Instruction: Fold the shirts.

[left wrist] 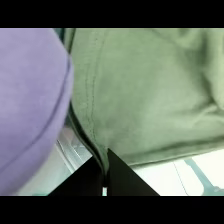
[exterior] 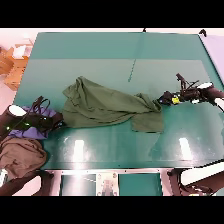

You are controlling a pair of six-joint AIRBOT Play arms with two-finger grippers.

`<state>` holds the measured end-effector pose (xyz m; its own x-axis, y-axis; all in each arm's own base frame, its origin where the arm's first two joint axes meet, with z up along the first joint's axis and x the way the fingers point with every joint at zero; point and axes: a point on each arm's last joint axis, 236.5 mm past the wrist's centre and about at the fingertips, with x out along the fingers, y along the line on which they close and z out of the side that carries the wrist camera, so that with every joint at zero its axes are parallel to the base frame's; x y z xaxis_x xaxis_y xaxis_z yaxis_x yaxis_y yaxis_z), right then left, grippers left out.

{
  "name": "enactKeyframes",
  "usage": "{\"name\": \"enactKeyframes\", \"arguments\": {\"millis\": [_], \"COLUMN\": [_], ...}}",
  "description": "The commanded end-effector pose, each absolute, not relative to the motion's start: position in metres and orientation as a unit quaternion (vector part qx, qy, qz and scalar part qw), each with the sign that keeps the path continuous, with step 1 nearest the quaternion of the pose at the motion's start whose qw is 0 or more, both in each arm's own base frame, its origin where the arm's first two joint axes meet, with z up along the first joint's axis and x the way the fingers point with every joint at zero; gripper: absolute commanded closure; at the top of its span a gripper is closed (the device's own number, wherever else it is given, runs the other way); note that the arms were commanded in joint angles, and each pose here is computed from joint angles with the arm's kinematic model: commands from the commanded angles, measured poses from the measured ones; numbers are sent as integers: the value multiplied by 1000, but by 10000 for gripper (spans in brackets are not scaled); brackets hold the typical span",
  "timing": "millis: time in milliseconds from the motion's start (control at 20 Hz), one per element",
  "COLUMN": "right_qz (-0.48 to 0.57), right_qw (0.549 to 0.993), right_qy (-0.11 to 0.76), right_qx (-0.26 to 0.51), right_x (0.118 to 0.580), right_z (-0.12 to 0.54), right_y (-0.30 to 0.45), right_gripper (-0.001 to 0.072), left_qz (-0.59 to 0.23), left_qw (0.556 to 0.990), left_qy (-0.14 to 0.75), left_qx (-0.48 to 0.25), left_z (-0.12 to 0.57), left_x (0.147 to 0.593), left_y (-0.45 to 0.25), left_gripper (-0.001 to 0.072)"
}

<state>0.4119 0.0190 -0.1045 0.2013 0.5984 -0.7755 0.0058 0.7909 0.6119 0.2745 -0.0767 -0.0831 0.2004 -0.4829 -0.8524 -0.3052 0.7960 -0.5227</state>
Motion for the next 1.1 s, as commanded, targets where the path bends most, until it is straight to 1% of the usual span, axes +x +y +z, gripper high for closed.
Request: {"name": "enactKeyframes", "arguments": {"millis": [0, 50, 150, 200, 300, 400, 450, 550, 650, 700, 750, 850, 950, 1050], "right_qz": [259, 270, 298, 305, 308, 313, 321, 332, 338, 333, 318, 285, 254, 236], "right_qw": [707, 710, 737, 759, 794, 818, 827, 844, 872, 887, 903, 921, 930, 936], "right_qy": [599, 578, 502, 456, 371, 287, 242, 146, 41, -5, -48, -125, -188, -209], "right_qx": [274, 298, 341, 351, 370, 388, 394, 394, 351, 321, 286, 235, 189, 155], "right_x": [404, 410, 429, 436, 439, 425, 413, 381, 344, 324, 306, 275, 247, 232], "right_z": [-73, -49, 23, 66, 157, 253, 300, 394, 477, 512, 540, 589, 625, 639], "right_y": [38, 40, 40, 36, 27, 21, 20, 17, 17, 19, 21, 24, 27, 34], "right_gripper": [697, 697, 698, 698, 697, 697, 697, 696, 696, 696, 696, 696, 696, 696], "left_qz": [-95, -116, -173, -207, -273, -320, -336, -347, -351, -351, -343, -312, -283, -262], "left_qw": [699, 696, 703, 721, 774, 825, 855, 903, 922, 925, 926, 934, 940, 947], "left_qy": [638, 641, 622, 589, 490, 377, 308, 162, 27, -26, -73, -133, -167, -174], "left_qx": [-309, -303, -298, -301, -295, -275, -248, -193, -160, -147, -138, -116, -92, -74], "left_z": [-64, -46, 13, 57, 160, 273, 332, 443, 536, 567, 591, 616, 628, 629], "left_x": [275, 278, 298, 316, 349, 363, 361, 340, 297, 275, 255, 228, 203, 181], "left_y": [-86, -90, -102, -111, -125, -134, -135, -134, -135, -135, -133, -123, -115, -113], "left_gripper": [680, 680, 680, 680, 680, 680, 680, 680, 680, 680, 680, 680, 680, 680]}}
